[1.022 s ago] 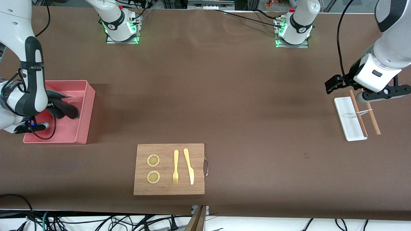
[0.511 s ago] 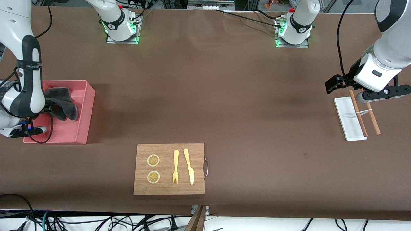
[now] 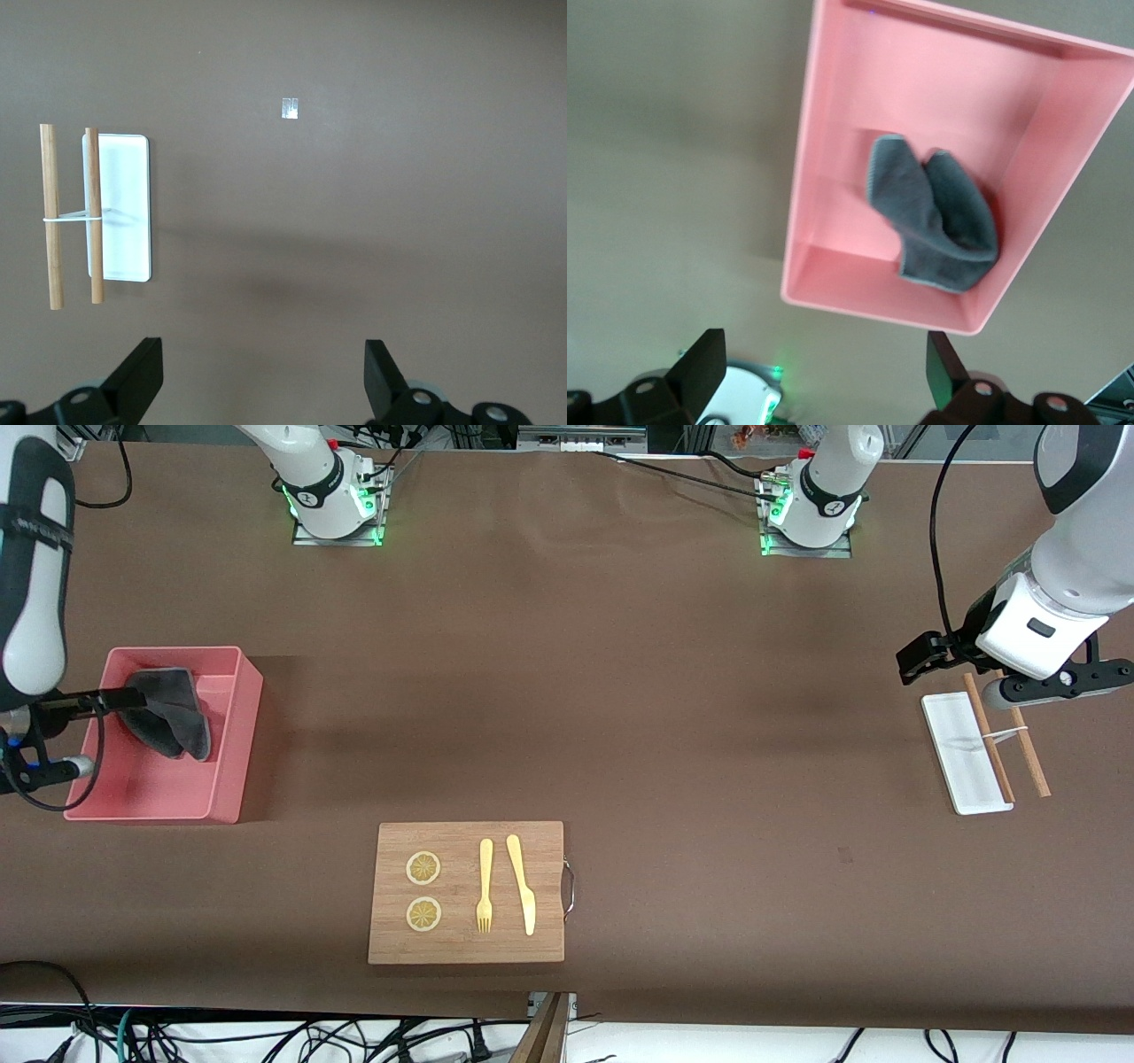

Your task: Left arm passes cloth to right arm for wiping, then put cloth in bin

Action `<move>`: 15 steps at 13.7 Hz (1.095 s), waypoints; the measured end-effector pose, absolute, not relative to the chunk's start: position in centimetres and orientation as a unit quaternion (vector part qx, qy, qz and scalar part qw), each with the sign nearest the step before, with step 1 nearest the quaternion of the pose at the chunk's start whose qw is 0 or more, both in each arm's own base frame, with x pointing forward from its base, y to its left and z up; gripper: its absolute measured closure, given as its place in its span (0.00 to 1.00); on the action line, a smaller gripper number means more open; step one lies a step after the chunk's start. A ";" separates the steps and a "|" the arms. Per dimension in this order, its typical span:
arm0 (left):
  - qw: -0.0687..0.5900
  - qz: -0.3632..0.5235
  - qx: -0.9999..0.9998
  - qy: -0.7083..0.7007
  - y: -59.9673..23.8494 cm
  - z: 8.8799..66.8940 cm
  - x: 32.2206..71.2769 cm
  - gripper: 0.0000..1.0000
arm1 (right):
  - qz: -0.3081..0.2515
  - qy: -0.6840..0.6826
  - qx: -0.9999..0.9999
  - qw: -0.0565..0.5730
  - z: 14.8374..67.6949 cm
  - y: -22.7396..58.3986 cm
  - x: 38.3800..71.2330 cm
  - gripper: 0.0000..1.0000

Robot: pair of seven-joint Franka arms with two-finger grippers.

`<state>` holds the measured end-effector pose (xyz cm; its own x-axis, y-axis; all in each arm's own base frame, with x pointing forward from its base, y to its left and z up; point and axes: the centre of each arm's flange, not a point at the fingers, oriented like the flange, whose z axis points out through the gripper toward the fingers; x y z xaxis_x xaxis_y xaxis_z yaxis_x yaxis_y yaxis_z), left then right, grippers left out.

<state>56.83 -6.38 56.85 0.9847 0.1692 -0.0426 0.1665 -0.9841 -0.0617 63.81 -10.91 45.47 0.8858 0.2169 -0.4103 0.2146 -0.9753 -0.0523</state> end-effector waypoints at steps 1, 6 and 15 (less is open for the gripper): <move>0.029 0.024 -0.996 -0.084 -6.4 56.8 56.8 0.00 | 0.207 -0.115 -0.971 0.011 46.9 -10.2 63.6 0.00; 0.029 0.024 -0.996 -0.085 -6.3 56.8 56.8 0.00 | 0.152 -0.148 -0.977 0.023 54.4 -5.6 62.1 0.00; 0.029 0.024 -0.996 -0.086 -6.2 56.8 56.8 0.00 | 0.107 -0.094 -0.990 0.013 61.2 -1.0 57.3 0.00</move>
<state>56.85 -6.21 56.85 0.9841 0.1722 -0.0426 0.1695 -0.9836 -0.0618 57.27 -1.02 61.15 0.9595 0.1897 -0.2084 0.1840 -0.9818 -0.0467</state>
